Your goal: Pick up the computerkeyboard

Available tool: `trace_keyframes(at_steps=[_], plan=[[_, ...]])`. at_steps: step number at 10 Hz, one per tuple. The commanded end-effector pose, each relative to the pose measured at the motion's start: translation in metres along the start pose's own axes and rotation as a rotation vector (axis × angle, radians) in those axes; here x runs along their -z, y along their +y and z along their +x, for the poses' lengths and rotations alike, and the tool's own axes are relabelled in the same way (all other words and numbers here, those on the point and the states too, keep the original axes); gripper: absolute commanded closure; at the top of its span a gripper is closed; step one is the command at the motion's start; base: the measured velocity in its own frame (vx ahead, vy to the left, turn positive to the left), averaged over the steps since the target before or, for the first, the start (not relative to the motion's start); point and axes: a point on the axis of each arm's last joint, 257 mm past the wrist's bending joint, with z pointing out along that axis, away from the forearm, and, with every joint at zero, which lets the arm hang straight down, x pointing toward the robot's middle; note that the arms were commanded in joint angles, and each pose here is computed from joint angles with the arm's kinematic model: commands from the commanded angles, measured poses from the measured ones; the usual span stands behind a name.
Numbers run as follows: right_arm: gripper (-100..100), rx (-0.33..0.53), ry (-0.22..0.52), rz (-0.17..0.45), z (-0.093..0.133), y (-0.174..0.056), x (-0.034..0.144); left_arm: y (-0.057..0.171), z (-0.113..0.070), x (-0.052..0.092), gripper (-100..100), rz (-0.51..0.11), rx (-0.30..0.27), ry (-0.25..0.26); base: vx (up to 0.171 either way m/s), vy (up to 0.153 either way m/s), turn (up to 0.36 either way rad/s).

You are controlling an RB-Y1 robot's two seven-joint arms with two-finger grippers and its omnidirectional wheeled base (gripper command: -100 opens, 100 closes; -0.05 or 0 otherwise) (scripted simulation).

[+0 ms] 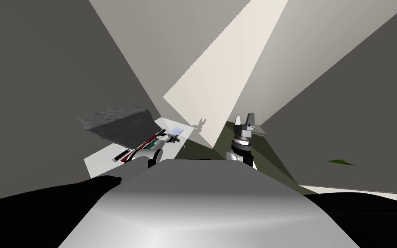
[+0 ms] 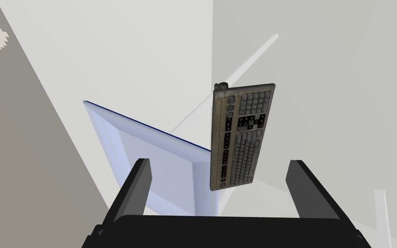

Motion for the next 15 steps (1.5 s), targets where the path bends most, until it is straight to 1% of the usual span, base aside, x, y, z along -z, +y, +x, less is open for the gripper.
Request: trace_keyframes(at_steps=[1, 2, 3, 6, 7, 8, 10, 14, 15], plan=[[0, 0.0, 0.0, 0.0, 0.0, 0.0, 0.0, 0.008, 0.003, -0.001, -100, -0.021, 0.01, 0.018, 0.02, 0.025, -0.058], [0, 0.0, 0.0, 0.0, 0.0, 0.0, 0.0, 0.015, 0.006, -0.001, -100, -0.037, 0.018, 0.032, 0.03, 0.041, -0.086], [0, 0.0, 0.0, 0.0, 0.0, 0.0, 0.0, 0.026, 0.012, -0.003, -100, -0.06, 0.028, 0.05, 0.039, 0.067, -0.069], [0, 0.0, 0.0, 0.0, 0.0, 0.0, 0.0, 0.026, 0.012, -0.002, -100, -0.06, 0.03, 0.05, 0.014, 0.028, -0.004], [0, 0.0, 0.0, 0.0, 0.0, 0.0, 0.0, 0.026, 0.012, -0.002, 0, -0.06, 0.028, 0.05, 0.0, 0.0, 0.0], [0, 0.0, 0.0, 0.0, 0.0, 0.0, 0.0, 0.03, 0.018, -0.006, -100, -0.061, 0.042, 0.042, 0.01, 0.035, -0.1], [0, 0.0, 0.0, 0.0, 0.0, 0.0, 0.0, 0.031, 0.02, -0.008, -100, -0.061, 0.046, 0.039, 0.005, 0.051, -0.059], [0, 0.0, 0.0, 0.0, 0.0, 0.0, 0.0, 0.037, 0.032, -0.015, -100, -0.061, 0.073, 0.024, 0.0, 0.053, -0.076], [0, 0.0, 0.0, 0.0, 0.0, 0.0, 0.0, 0.037, 0.03, -0.014, -100, -0.061, 0.067, 0.027, 0.002, 0.023, -0.013]])
